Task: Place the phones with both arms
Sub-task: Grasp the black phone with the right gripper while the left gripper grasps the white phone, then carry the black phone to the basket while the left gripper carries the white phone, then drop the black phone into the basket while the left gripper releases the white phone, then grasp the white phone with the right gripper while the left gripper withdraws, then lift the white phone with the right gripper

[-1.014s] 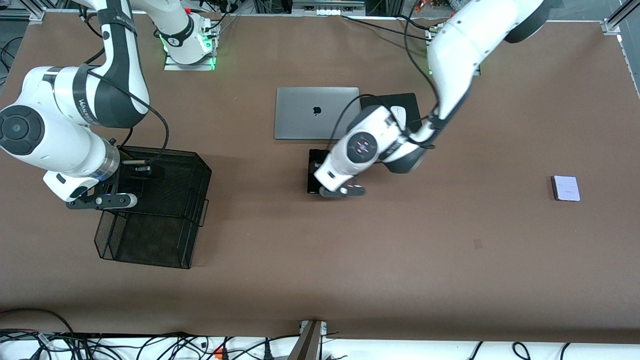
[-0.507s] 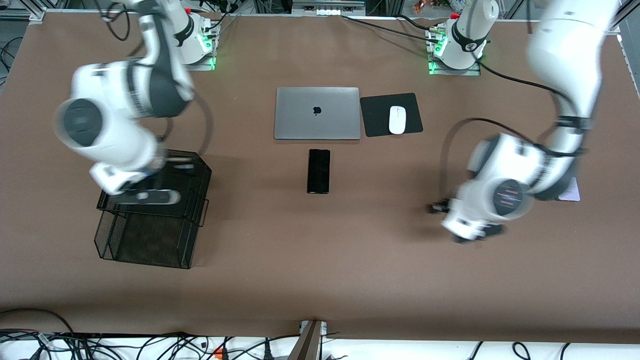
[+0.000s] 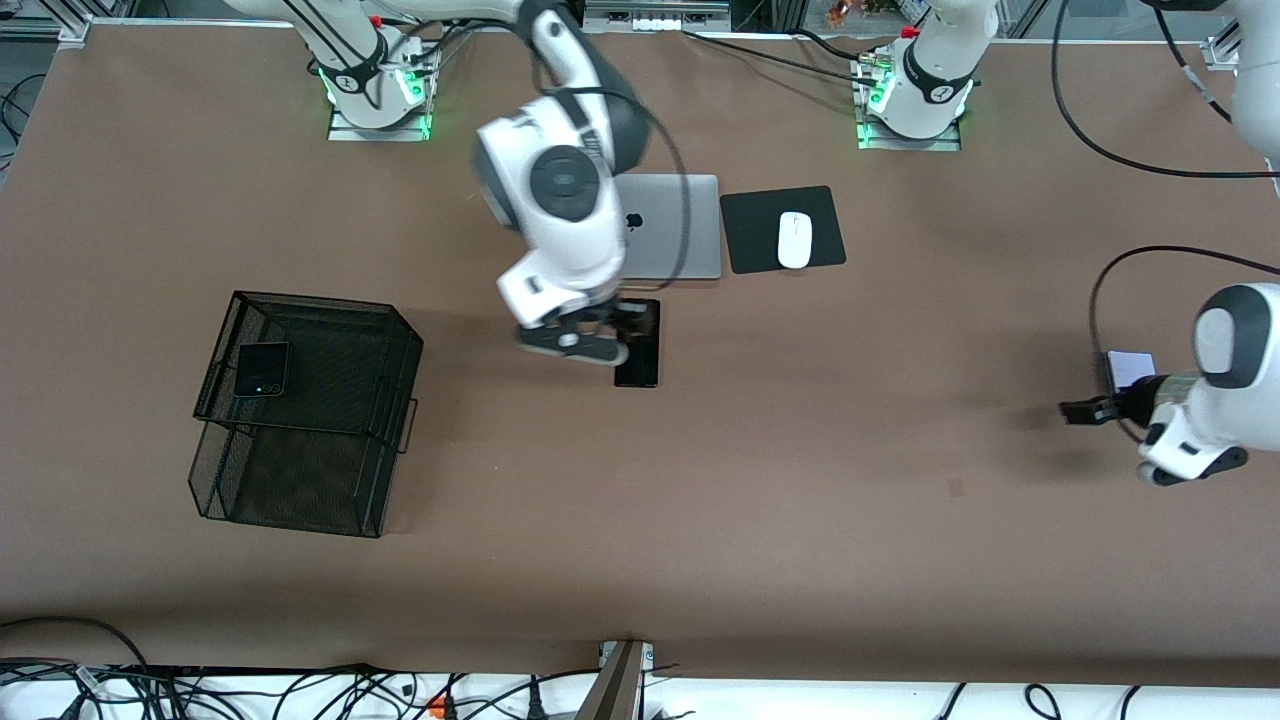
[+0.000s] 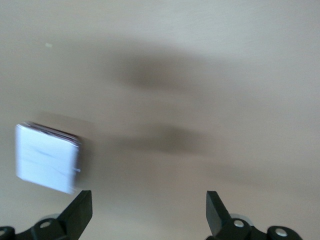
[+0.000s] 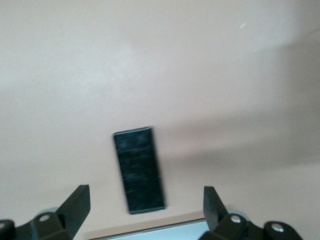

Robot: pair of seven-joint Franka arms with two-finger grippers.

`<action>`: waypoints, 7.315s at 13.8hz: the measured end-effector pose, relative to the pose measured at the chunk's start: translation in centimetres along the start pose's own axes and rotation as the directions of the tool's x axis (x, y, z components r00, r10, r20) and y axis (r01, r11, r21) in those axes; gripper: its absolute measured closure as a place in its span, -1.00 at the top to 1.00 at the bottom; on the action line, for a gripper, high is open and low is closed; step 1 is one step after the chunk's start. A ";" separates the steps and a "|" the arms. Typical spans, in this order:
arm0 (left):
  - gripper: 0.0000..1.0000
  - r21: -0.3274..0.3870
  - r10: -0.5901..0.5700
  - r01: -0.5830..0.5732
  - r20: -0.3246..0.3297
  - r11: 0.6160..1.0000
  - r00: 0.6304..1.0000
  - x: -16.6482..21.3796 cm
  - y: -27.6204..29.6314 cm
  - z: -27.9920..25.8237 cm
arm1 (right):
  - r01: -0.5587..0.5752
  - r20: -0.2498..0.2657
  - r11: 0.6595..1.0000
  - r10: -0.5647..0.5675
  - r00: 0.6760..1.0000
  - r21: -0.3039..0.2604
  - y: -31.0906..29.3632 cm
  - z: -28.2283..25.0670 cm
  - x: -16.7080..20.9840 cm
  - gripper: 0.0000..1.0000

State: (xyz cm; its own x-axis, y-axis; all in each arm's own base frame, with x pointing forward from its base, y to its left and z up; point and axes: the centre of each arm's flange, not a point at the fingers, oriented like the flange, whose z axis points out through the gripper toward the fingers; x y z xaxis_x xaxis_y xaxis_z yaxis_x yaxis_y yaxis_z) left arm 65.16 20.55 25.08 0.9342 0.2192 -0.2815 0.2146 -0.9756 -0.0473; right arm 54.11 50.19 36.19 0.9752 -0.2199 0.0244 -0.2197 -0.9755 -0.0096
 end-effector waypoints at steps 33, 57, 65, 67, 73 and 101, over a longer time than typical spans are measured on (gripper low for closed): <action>0.67 -0.258 0.502 -0.494 -0.039 0.831 0.864 -4.4 21.9 -3.4 | 0.117 0.093 0.987 -0.107 0.990 -0.106 9.4 -4.4 6.8 0.59; 1.00 0.104 0.326 -0.310 -0.263 0.945 0.908 -12.7 26.8 -24.3 | 0.256 0.053 0.966 -0.254 0.966 -0.037 37.4 -0.1 15.9 1.00; 1.00 0.149 0.247 -0.213 -0.266 0.966 0.932 -20.5 16.9 -28.8 | 0.131 0.063 0.991 -0.130 0.989 -0.016 23.5 -10.0 12.5 1.00; 1.00 0.141 0.230 -0.199 -0.256 0.970 0.939 -20.1 15.8 -28.2 | 0.062 0.057 0.997 -0.059 0.997 -0.043 16.0 -8.1 8.5 1.00; 1.00 0.147 0.271 -0.240 -0.257 0.960 0.927 -20.8 18.2 -28.5 | -0.010 0.023 0.999 0.011 1.000 -0.047 1.2 -0.8 -0.4 1.00; 1.00 0.159 0.344 -0.314 -0.226 0.936 0.911 -21.5 22.9 -28.6 | 0.015 -0.056 0.998 -0.018 0.998 -0.063 0.5 14.4 -2.9 0.67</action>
State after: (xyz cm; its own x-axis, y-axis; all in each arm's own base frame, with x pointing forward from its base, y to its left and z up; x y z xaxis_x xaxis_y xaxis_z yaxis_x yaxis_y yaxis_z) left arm 58.16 -6.07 57.46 0.9897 -0.1321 -0.0559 -0.1376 -0.9845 -0.1084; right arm 51.53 50.41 21.74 0.9761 -0.2018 0.0809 -0.2064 -0.9770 0.0537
